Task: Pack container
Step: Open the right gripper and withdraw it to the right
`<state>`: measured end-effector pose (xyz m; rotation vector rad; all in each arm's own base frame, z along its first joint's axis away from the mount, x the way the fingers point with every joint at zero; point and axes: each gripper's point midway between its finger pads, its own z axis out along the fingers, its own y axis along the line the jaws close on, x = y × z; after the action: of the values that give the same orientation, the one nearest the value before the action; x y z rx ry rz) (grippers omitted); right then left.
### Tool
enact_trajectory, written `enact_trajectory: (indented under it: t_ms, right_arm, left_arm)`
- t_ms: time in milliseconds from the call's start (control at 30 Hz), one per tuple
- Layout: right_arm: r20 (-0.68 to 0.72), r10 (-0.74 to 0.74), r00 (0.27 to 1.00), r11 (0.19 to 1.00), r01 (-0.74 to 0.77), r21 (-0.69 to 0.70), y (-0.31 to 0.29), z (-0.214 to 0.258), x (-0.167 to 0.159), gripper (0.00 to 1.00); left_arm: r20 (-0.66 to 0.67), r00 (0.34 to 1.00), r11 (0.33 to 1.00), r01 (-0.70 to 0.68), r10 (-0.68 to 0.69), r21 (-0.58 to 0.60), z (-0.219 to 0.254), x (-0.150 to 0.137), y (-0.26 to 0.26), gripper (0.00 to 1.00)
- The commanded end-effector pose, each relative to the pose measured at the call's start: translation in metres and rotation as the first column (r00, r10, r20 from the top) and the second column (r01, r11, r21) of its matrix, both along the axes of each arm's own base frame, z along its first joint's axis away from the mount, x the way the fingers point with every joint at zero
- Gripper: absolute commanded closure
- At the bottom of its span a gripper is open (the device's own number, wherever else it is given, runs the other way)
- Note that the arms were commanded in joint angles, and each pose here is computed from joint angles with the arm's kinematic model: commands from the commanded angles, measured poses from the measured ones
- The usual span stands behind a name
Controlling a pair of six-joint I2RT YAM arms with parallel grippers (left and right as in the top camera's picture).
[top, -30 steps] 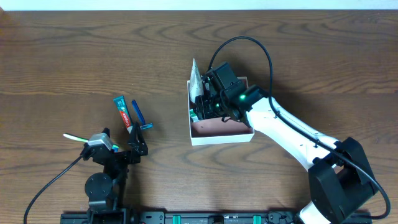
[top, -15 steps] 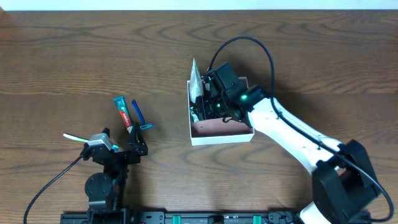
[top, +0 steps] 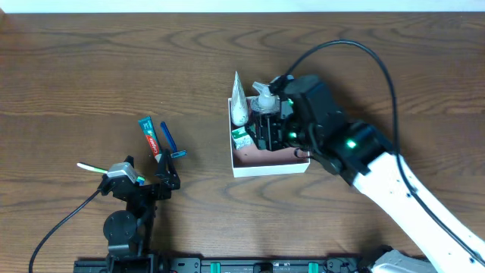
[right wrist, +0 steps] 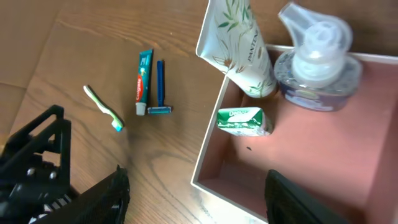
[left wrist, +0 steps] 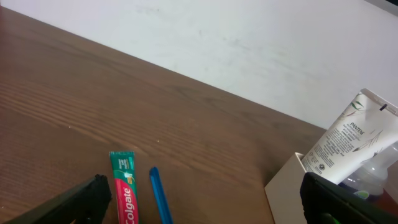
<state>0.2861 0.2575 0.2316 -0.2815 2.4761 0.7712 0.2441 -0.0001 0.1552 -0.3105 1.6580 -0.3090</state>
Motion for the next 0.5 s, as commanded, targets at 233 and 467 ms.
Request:
enact_trajectory:
  t_ms: [233,467]
  right_arm:
    - [0.135,0.262,0.956,0.963,-0.25,-0.1,0.04,0.006,-0.036,0.32]
    - [0.181,0.244,0.953,0.95,-0.198,-0.242,0.046,-0.01,-0.039,0.26]
  left_arm:
    - [-0.038,0.999,1.0,-0.006,0.006,0.007,-0.016,0.0,0.002,0.02]
    - [-0.038,0.999,1.0,-0.006,0.006,0.007,-0.016,0.0,0.002,0.02]
